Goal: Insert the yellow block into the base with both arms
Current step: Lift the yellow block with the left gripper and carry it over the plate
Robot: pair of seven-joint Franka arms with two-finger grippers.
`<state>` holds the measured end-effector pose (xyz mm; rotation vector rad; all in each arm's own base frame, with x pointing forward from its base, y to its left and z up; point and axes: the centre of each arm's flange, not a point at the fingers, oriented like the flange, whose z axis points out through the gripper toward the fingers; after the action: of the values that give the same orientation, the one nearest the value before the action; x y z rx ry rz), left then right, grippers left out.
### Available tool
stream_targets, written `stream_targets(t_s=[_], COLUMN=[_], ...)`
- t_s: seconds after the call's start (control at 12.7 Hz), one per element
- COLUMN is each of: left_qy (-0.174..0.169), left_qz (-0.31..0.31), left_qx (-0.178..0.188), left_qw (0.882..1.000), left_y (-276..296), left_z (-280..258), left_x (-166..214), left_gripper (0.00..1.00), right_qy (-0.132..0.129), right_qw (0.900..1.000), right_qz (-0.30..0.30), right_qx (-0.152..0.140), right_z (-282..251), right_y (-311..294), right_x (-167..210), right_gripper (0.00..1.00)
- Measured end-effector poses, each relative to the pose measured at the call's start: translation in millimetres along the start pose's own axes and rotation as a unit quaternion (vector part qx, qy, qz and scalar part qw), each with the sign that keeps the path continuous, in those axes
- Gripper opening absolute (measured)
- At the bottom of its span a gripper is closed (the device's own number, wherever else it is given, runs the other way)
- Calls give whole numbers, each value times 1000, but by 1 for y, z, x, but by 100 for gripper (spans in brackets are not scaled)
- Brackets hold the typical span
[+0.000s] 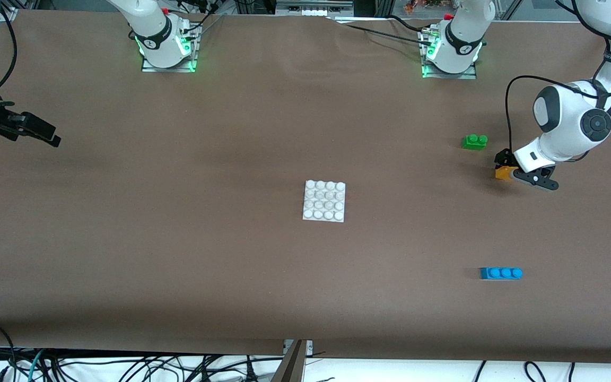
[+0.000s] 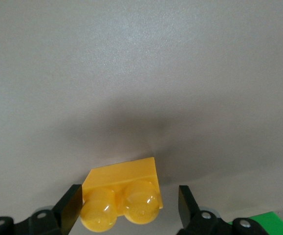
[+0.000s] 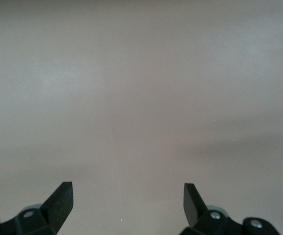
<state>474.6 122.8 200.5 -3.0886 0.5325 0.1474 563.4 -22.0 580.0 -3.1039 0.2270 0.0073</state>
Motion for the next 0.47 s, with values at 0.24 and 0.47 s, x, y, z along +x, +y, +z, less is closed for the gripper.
stream_targets(t_s=[0.24, 0.47], left_qy=[1, 3], left_qz=[-6, -10], left_qx=[0, 2], left_qw=[1000, 1000], left_y=[-5, -9], left_z=[-1, -5], left_x=[-3, -5], left_gripper=[72, 63], right_qy=[0, -1], right_qw=[1000, 1000], right_qz=[-2, -2], right_qx=[0, -1], right_z=[0, 1], right_y=[-1, 0], right_x=[0, 0], right_gripper=[100, 100])
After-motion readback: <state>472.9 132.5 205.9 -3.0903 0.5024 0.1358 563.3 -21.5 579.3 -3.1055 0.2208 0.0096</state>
